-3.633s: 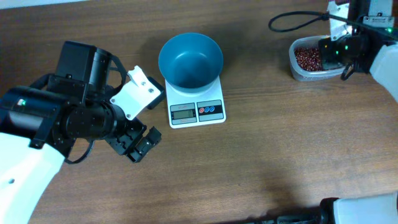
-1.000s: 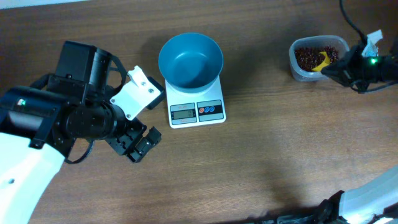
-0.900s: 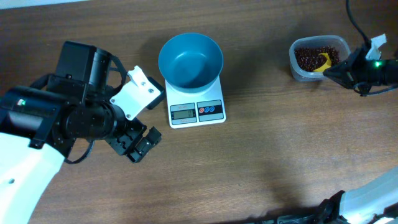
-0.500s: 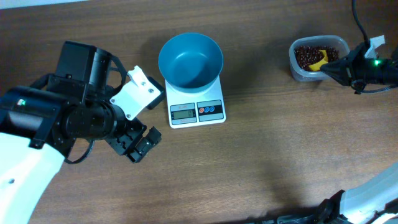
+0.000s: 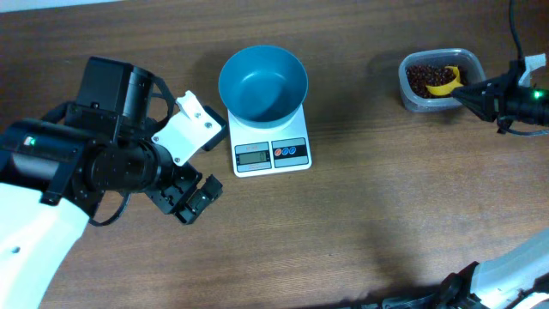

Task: Scoop item into bowl and weigh 50g on scale
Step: 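Drag the scoop through the beans and lift it out full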

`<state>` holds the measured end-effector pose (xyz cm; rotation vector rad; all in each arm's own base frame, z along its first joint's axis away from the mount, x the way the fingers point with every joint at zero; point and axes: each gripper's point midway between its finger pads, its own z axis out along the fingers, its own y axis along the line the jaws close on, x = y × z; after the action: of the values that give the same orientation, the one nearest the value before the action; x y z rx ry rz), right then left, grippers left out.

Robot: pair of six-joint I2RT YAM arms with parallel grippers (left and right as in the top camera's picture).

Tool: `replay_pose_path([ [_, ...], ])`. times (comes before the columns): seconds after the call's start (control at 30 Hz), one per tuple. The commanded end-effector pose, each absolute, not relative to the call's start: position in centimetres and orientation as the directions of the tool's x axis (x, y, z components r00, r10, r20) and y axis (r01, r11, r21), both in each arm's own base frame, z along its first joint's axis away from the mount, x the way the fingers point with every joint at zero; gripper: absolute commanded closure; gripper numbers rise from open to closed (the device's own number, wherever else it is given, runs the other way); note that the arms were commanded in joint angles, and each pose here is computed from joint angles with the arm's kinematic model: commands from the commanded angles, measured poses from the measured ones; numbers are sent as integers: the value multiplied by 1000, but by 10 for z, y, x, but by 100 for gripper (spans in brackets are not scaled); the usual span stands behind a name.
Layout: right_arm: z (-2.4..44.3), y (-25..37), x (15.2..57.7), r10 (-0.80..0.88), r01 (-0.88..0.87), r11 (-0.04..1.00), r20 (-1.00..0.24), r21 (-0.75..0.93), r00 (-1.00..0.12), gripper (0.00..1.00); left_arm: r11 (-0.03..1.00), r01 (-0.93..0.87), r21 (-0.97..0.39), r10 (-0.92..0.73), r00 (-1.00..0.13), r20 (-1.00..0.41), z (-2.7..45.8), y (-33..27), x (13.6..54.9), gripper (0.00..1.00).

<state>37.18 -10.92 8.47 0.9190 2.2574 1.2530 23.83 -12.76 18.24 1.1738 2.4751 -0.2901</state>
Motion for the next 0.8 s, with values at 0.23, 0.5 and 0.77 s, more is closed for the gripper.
replay_pose_path([
  [0.23,105,-99,370,686,245,291,-23,925,-728,96,620,785,-17,708,-568,-420,181,-127,238,1],
  [0.5,103,-136,350,735,239,306,-69,921,-675,96,620,785,-17,708,-568,-419,181,-127,238,1],
  [0.77,111,-127,347,719,201,279,-66,939,-691,96,620,785,-17,708,-568,-420,181,-127,238,1],
])
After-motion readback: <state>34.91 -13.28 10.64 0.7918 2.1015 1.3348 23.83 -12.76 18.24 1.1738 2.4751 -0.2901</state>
